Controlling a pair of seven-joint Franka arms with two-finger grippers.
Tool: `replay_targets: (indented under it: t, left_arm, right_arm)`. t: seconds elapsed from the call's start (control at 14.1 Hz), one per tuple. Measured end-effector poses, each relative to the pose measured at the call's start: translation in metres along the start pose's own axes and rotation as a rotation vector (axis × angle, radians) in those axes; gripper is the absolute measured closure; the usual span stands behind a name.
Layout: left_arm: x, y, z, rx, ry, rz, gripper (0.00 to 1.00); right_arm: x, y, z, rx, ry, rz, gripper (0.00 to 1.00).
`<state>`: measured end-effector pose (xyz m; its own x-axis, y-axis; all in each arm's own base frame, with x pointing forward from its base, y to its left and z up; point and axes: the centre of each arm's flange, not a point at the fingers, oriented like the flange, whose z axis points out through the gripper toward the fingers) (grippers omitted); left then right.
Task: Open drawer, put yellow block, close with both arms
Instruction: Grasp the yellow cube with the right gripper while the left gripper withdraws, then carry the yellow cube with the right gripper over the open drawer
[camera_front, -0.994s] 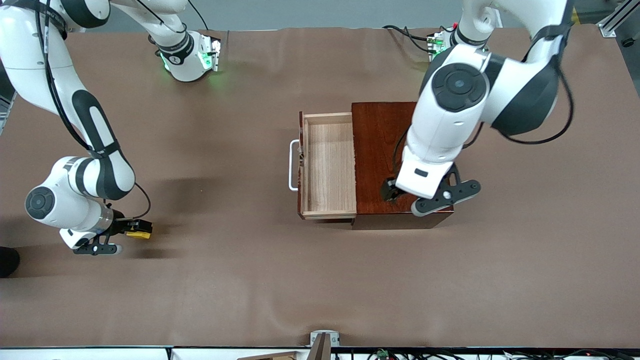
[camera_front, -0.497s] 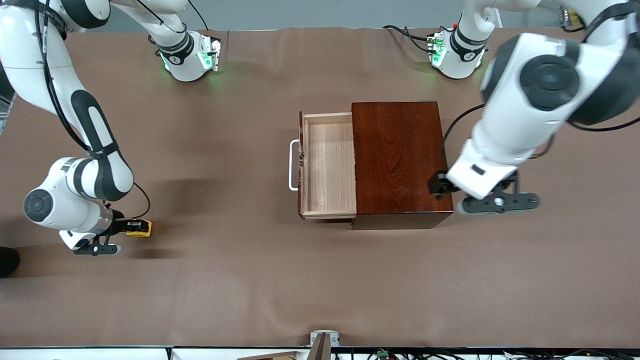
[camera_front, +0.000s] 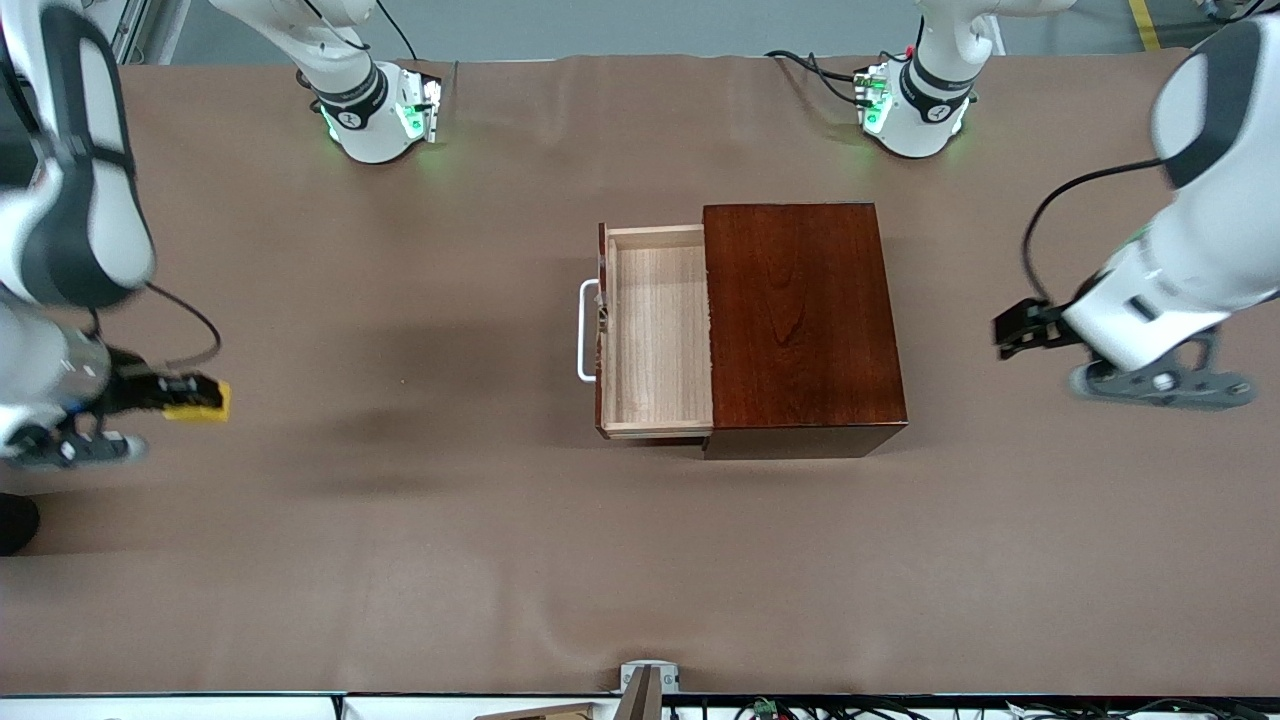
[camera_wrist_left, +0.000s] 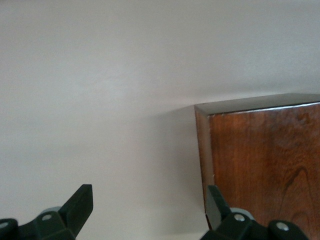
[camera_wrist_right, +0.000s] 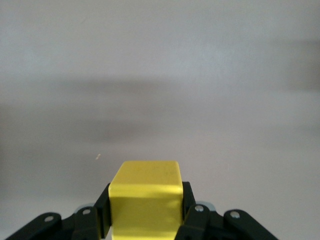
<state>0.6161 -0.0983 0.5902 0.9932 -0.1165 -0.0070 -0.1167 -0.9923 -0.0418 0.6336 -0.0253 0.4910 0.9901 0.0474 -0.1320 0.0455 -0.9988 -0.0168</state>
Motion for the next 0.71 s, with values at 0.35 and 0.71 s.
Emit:
replay_targets:
  t: [0.35, 0.71]
  left_arm:
    - [-0.057, -0.02, -0.032, -0.019, 0.011, -0.048, 0.0]
    - [-0.075, -0.04, -0.038, -0.031, 0.01, -0.088, 0.0]
  right_arm:
    - [-0.02, -0.139, -0.047, 0.084, -0.063, 0.248, 0.44]
    - [-0.049, -0.328, -0.033, 0.129, -0.055, 0.614, 0.44]
